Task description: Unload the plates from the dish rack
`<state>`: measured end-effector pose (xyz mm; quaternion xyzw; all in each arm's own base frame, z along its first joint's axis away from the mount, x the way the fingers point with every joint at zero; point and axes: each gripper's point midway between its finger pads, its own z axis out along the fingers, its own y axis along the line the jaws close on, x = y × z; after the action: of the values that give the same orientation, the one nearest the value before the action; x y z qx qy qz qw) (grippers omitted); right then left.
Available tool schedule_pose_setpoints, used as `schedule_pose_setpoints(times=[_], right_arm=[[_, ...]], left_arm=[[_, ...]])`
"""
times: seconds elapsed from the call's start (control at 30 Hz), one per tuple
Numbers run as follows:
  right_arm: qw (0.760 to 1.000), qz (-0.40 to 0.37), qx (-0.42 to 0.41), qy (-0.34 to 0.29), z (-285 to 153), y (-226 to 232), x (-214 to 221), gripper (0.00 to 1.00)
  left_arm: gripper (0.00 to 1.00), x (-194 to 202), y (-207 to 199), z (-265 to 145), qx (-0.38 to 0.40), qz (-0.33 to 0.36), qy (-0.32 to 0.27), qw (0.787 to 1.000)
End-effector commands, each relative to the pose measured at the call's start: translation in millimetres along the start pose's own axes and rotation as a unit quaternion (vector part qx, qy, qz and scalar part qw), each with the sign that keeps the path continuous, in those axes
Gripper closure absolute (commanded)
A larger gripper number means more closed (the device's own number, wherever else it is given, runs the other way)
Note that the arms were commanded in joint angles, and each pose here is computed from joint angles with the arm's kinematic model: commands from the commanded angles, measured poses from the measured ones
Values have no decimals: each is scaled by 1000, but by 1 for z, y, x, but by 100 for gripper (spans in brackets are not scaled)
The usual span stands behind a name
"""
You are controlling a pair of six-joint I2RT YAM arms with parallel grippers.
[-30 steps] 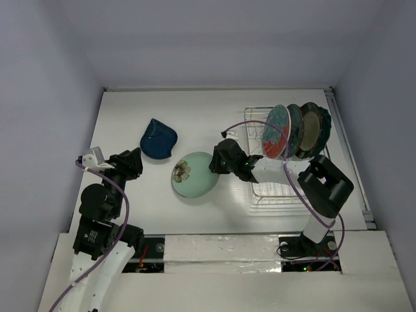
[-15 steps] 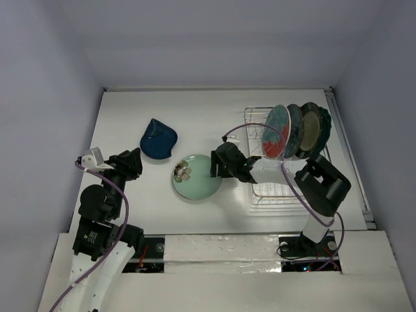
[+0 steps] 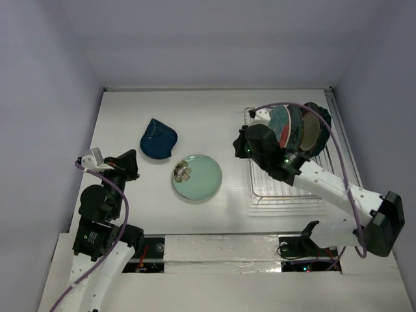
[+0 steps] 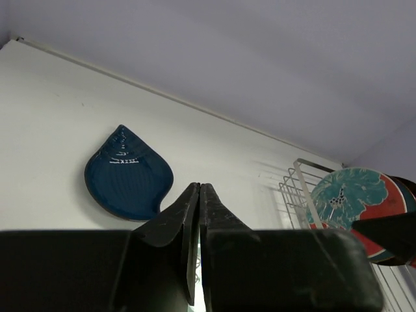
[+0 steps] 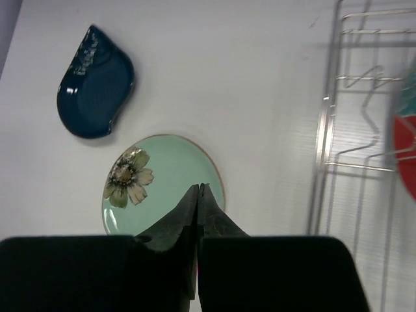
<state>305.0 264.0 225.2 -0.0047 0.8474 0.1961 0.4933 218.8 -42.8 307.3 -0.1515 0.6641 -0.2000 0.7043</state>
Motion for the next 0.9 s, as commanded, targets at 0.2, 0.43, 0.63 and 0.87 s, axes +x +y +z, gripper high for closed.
schedule_pose_setpoints(times=[0.2,0.43,0.63,0.87], right_arm=[[968,4,244,-57,-64,-146,-56,92],[953,11,296,-56,-62,-191,-69,43],[956,14,289,-49,-32,-204,-83,51],[949,-16,314,-20,-1,-219,-85,68]], left_arm=[[100,-7,-5,-4,10,-10,-9,1000],[74,-4,-7,-2,13,-9,-5,1000],[67,-3,-7,0,12,-8,-3,1000],[65,-3,-7,0,12,-7,-3,1000]])
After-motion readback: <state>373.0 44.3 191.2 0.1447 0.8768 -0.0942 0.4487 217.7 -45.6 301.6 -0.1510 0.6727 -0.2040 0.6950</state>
